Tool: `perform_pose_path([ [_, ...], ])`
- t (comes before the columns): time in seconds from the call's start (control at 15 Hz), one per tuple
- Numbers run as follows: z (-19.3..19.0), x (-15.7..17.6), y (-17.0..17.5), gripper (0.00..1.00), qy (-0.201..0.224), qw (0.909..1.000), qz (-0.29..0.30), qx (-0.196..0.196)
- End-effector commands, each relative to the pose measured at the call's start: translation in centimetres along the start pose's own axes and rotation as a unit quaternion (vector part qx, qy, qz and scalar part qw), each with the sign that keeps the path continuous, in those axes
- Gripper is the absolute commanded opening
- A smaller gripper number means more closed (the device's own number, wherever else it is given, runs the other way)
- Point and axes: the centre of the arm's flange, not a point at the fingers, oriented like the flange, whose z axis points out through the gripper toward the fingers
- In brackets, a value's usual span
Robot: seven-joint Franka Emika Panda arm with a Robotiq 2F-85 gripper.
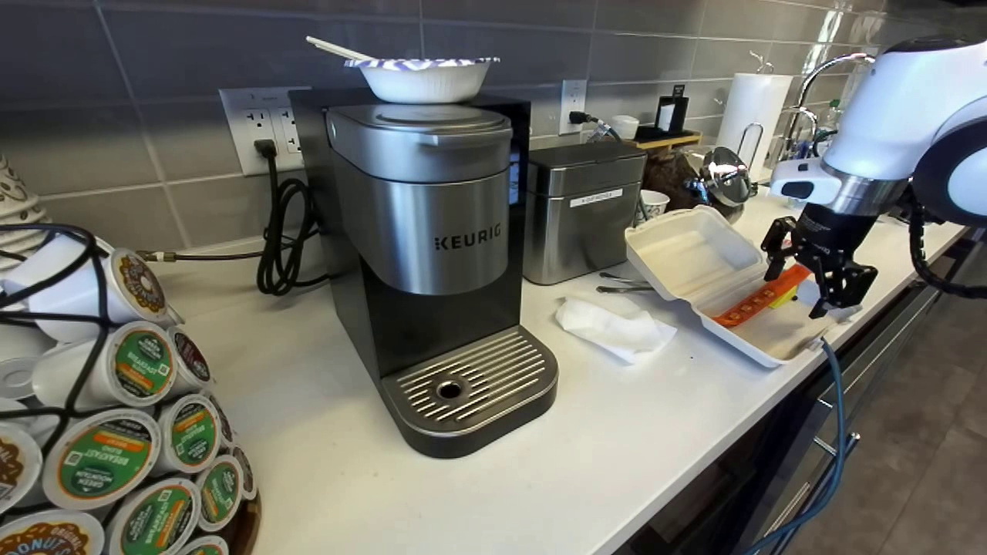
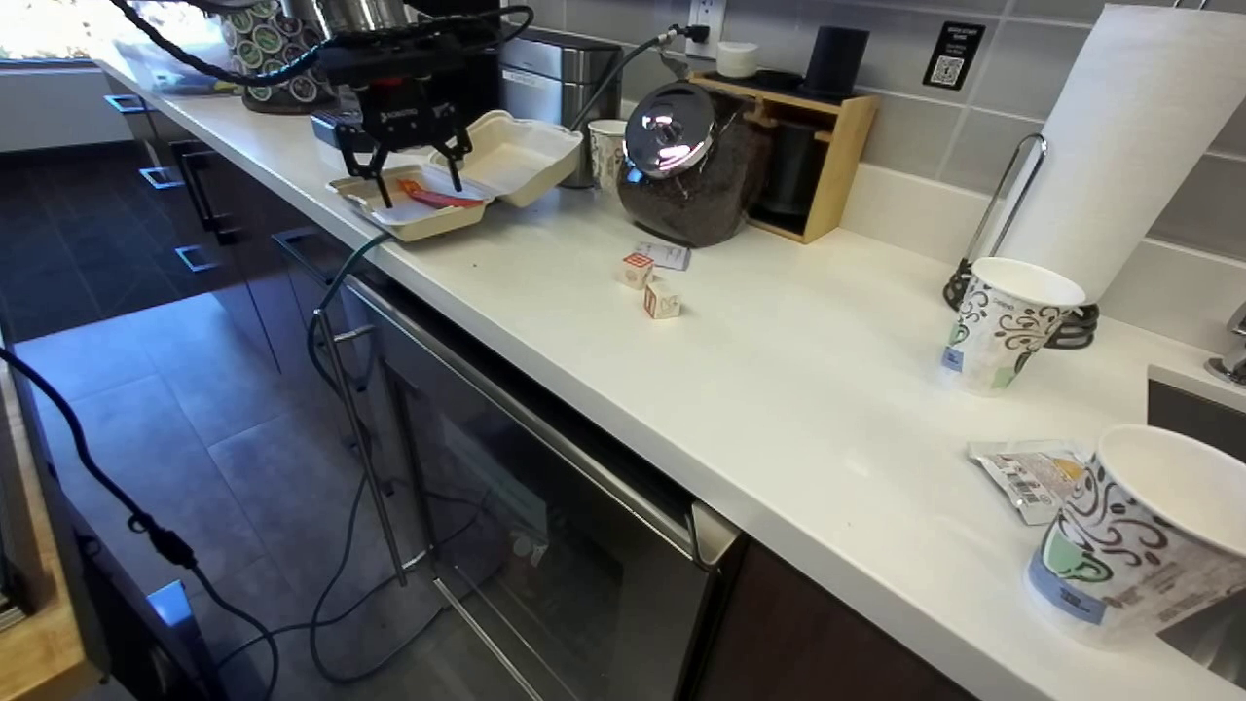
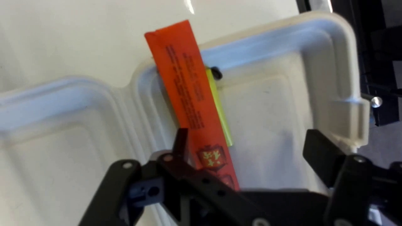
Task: Put the orange item on the bin
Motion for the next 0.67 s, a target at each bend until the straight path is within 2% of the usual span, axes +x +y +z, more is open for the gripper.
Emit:
perform_pose_path([
  [0.0, 0.6, 0.0, 0.3, 0.88, 0.009, 0.9989, -0.041, -0.022],
  [0.13, 0.7, 0.3, 0.5, 0.78, 0.017, 0.9978, -0.057, -0.028],
  [0.33, 1.1, 0.7, 0.8, 0.44, 0.024, 0.9961, -0.077, -0.034],
  [0.6, 1.7, 1.2, 1.2, 0.15, 0.031, 0.9943, -0.095, -0.039],
])
